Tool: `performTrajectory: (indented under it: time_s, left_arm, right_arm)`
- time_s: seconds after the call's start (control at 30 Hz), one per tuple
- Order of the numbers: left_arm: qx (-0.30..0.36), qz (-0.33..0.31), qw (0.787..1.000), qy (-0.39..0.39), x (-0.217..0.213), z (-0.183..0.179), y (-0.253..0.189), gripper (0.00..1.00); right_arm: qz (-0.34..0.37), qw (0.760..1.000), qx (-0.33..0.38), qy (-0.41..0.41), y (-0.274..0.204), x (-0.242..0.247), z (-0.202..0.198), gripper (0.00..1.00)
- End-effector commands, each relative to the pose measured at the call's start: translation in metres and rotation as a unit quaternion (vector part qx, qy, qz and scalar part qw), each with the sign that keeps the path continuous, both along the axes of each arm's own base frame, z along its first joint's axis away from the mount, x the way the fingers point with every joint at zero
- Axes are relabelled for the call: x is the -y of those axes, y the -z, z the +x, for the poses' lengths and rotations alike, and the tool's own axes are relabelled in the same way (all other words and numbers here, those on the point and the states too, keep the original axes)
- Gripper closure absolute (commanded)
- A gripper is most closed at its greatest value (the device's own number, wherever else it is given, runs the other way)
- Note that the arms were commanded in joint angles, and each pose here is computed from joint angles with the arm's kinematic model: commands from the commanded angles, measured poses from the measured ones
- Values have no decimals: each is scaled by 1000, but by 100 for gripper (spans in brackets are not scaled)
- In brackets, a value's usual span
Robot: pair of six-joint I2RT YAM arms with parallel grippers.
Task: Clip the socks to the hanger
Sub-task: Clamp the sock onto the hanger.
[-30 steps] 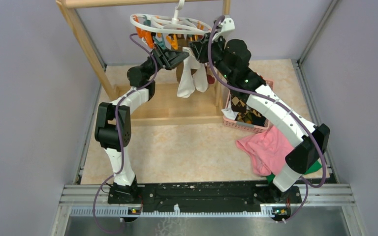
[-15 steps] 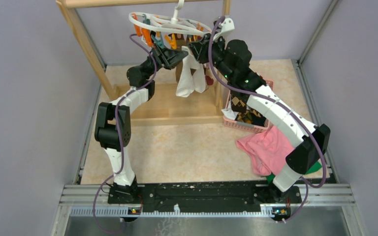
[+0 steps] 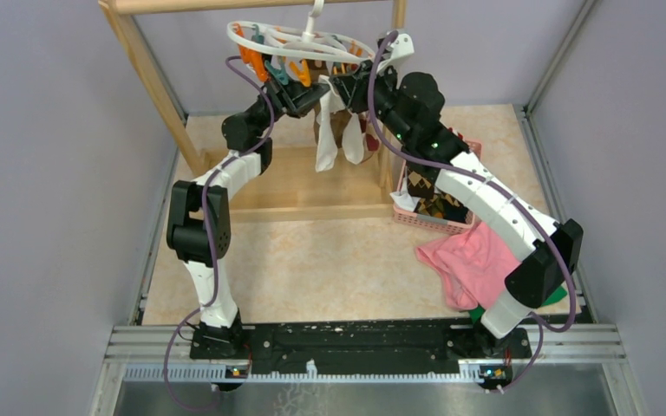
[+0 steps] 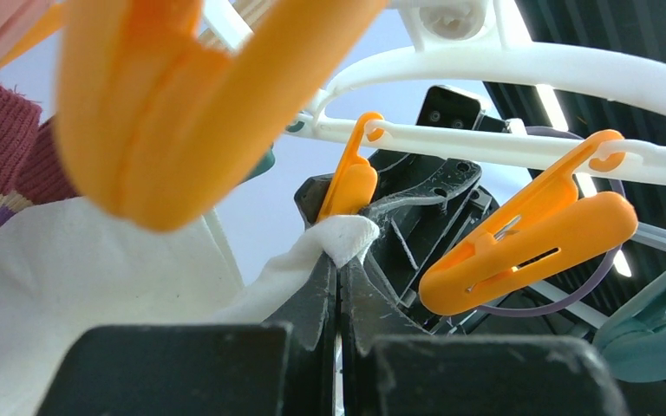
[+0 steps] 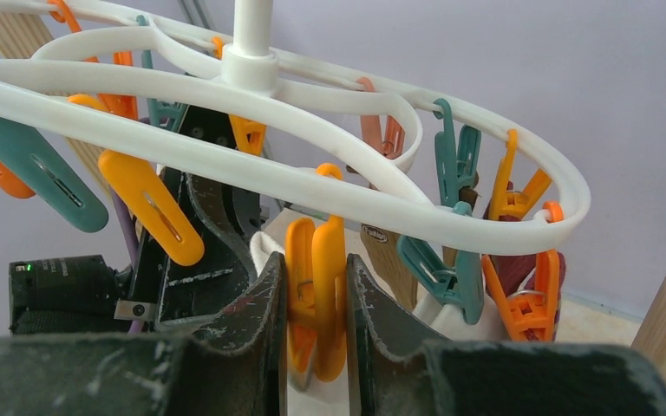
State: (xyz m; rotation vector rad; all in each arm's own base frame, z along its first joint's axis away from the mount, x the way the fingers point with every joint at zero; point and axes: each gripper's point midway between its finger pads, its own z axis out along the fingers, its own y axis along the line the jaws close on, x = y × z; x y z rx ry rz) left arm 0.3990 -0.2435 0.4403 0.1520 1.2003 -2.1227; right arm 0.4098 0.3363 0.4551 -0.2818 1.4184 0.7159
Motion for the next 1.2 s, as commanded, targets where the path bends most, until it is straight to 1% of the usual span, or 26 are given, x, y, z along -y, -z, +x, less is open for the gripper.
performTrajectory:
  time_s: [0.0,0.07,0.23,0.33,0.4,0.53,0.6,0.87,1.0,1.17]
  left_arm:
    - [154,-51,987,-2,-15,-50,-29,100]
    - [153,-50,987,-2,-14,-50,-28,100]
    - [151,-49,987,2,-11,-52,-26,100]
    - [149,-49,988,3,-9,-52,-24,100]
    - [148,-48,988,4,-9,-51,-24,100]
    - [147,-48,988,6,-7,-51,-22,100]
    - [146,-47,988,7,-6,-50,-21,100]
    - [145,-49,988,8,-5,-50,-21,100]
    - [140,-48,989,8,-4,-49,-18,100]
    - [132,-47,990,4,-4,-45,-12,91]
  right_arm:
    - [16,1000,26,1,-21,16,-12,100]
    - [17,1000,27,-1,-21,15,-12,100]
    - [19,999,26,-4,-20,14,-12,90]
    - [20,999,26,-6,-21,13,-13,87]
    - [21,999,25,-6,-21,13,-13,81]
    - [21,999,24,-4,-21,14,-13,66]
    - [21,1000,23,-3,-21,14,-13,61]
    - [25,999,25,-1,-25,17,-15,55]
    - [24,999,31,0,-29,20,-18,50]
    - [1,998,57,-14,-35,24,-31,37]
